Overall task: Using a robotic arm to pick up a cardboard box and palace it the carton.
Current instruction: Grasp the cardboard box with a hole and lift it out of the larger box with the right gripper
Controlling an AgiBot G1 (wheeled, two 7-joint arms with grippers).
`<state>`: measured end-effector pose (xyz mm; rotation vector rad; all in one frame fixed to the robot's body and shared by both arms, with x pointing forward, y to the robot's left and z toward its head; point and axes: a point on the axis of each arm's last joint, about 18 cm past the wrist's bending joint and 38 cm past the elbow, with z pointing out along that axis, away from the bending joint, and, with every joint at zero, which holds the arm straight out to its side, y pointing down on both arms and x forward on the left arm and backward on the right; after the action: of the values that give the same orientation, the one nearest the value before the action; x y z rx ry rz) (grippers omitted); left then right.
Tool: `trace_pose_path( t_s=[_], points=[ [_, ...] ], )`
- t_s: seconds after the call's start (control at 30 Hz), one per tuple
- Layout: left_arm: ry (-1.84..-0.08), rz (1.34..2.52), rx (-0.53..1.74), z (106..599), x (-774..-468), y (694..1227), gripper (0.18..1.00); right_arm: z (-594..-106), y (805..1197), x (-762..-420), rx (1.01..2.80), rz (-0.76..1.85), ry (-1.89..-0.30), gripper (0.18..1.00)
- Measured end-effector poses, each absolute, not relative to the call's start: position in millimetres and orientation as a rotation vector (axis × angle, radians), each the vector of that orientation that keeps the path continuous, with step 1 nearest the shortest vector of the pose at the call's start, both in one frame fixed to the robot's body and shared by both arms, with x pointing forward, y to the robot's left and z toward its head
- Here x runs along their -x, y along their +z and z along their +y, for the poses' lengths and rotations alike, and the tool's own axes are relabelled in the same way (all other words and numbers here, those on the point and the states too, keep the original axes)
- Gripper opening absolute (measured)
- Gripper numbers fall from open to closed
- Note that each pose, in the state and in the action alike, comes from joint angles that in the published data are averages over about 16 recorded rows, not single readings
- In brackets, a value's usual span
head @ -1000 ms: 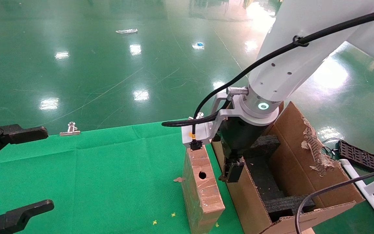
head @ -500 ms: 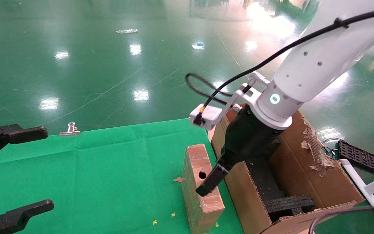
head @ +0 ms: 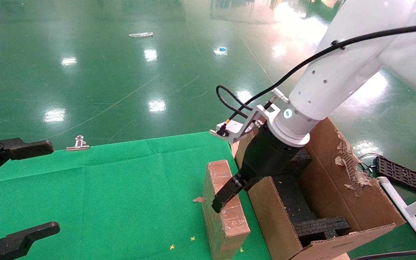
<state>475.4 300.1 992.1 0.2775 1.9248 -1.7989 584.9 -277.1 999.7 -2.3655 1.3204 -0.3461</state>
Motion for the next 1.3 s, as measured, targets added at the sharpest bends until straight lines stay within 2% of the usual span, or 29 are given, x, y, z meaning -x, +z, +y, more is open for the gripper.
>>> trace_pose_path(
  t_s=[0.47, 0.67, 1.1, 1.3],
  points=[
    [-1.799, 1.925, -0.278, 300, -475, 992, 1.001, -272, 992, -596, 2.373, 1.342, -0.394, 0.994],
    [-1.799, 1.925, -0.278, 300, -475, 992, 1.001, -273, 988, -595, 2.380, 1.350, -0.404, 0.965],
    [-1.799, 1.925, -0.278, 300, -475, 992, 0.974, -277, 983, -593, 2.380, 1.361, -0.411, 0.810],
    [-1.799, 1.925, -0.278, 300, -475, 992, 0.921, -281, 988, -591, 2.371, 1.328, -0.425, 0.688]
  ],
)
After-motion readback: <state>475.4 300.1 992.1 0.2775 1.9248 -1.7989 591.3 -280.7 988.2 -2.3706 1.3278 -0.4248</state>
